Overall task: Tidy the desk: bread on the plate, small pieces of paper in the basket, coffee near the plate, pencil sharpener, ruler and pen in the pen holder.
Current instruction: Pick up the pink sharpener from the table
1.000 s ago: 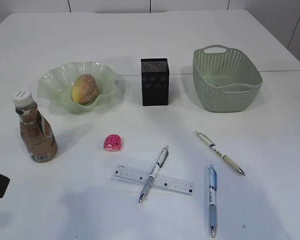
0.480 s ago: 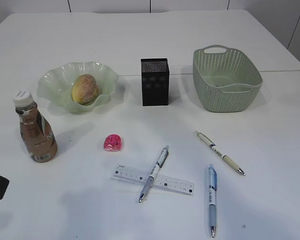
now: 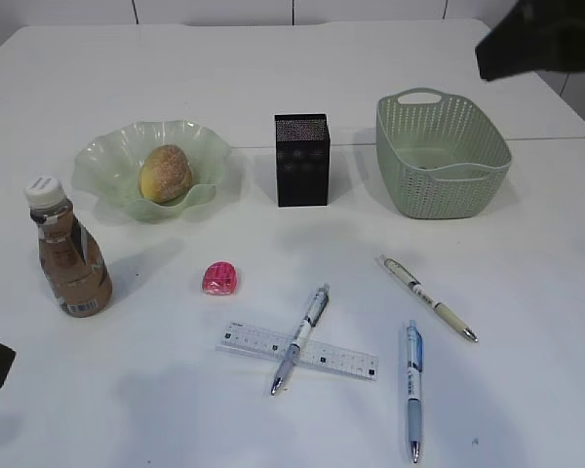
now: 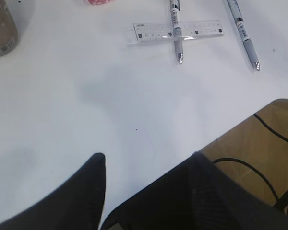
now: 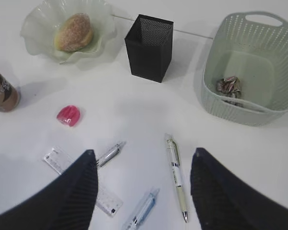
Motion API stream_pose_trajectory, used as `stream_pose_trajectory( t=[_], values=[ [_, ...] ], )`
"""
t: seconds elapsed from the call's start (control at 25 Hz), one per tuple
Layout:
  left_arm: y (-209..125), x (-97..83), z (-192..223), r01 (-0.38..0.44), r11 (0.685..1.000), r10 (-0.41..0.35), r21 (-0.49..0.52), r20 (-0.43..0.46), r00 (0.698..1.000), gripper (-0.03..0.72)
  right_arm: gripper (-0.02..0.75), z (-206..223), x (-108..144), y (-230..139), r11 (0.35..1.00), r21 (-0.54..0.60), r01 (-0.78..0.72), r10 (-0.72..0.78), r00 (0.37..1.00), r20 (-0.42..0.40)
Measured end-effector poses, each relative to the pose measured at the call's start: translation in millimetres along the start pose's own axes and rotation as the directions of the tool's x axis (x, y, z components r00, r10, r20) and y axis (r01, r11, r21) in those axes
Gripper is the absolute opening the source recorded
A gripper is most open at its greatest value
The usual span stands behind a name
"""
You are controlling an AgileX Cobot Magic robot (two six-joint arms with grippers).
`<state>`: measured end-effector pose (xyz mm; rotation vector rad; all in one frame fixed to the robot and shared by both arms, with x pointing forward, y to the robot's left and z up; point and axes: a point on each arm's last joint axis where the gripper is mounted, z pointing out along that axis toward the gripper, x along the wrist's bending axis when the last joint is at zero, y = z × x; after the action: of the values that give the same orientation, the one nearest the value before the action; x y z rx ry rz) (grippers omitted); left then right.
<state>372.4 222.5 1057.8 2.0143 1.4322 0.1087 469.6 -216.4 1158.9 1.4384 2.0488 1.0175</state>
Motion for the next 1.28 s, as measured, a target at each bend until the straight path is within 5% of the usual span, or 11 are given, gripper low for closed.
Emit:
stream_pose_trajectory(
  t=[0.52, 1.28],
  values=[
    [2, 0.4, 0, -0.001, 1.000, 0.001, -0.027, -0.005, 1.000, 0.393, 0.479, -11, -1, -78, 0.998, -0.038, 0.047, -0.046, 0.999, 0.017],
    [10, 0.1, -1, -0.008, 0.994, 0.008, -0.111, -0.002, 1.000, 0.385, 0.478, -25, -1, -90, 0.989, -0.131, 0.068, -0.063, 0.997, 0.039]
  ],
)
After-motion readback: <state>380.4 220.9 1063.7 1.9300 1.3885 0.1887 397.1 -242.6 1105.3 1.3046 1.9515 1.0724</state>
